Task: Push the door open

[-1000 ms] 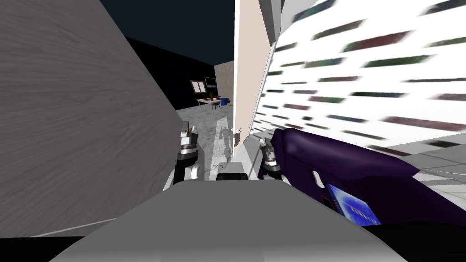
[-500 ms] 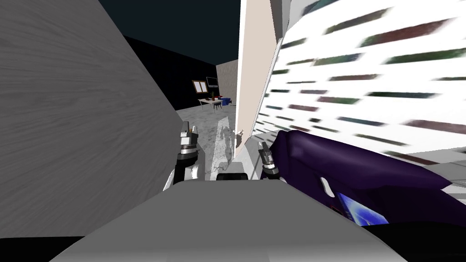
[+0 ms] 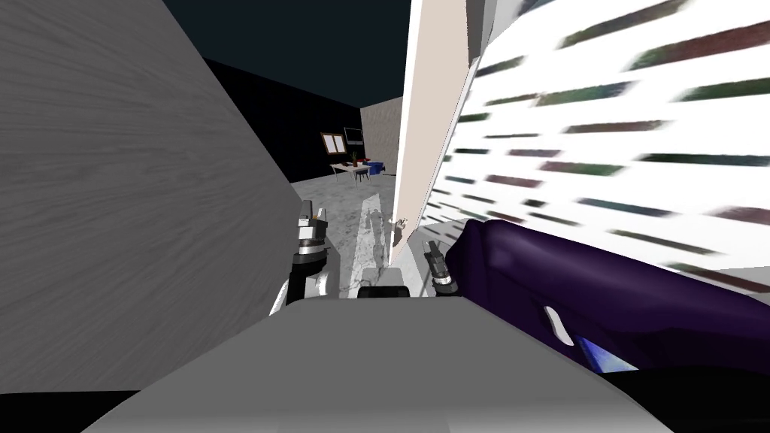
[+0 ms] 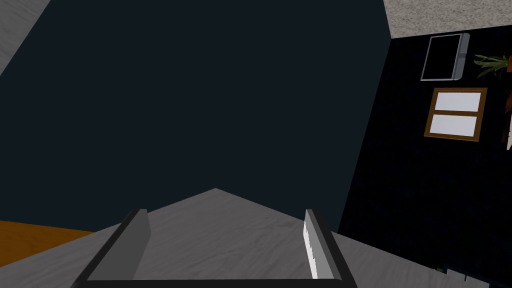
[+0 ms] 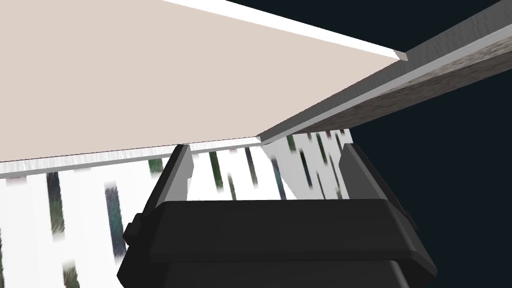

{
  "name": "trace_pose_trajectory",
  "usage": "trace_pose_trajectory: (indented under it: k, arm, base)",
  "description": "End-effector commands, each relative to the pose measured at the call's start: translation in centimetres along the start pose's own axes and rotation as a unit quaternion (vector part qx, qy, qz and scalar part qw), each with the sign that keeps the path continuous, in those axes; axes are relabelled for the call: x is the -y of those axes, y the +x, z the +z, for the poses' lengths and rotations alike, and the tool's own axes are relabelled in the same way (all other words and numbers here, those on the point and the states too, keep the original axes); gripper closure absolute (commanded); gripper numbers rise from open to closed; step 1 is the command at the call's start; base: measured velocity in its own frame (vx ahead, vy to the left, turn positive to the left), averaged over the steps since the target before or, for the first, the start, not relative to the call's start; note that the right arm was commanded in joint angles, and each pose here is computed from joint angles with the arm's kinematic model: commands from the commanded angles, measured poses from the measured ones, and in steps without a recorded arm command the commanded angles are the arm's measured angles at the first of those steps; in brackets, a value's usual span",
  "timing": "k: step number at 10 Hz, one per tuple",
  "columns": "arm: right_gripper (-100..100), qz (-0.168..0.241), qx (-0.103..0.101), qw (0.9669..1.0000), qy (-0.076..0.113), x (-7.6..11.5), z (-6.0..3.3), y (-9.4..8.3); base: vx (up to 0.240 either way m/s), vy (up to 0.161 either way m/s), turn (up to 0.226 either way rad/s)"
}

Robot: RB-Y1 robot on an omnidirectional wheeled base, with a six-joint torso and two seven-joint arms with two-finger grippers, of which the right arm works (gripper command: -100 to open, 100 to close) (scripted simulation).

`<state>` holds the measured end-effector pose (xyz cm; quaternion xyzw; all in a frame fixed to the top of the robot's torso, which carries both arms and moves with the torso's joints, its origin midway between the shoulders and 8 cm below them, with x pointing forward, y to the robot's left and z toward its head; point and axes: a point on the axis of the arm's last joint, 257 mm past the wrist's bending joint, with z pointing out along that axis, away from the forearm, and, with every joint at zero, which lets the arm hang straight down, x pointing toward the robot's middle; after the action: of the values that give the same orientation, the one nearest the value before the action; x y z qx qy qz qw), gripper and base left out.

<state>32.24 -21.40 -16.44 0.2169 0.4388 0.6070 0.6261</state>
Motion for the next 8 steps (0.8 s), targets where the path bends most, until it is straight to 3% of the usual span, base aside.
trace_pose_trajectory:
  k: [1, 8]
  arm:
    - [-100, 0.004, -0.010, 0.9999, 0.004, 0.6, -0.81, 0.5]
    - [-100, 0.025, -0.053, 0.9979, 0.026, 2.8, -4.67, 3.3]
  base:
    - [0.099, 0.015, 0.048]
    - [0.105, 0.020, 0.045]
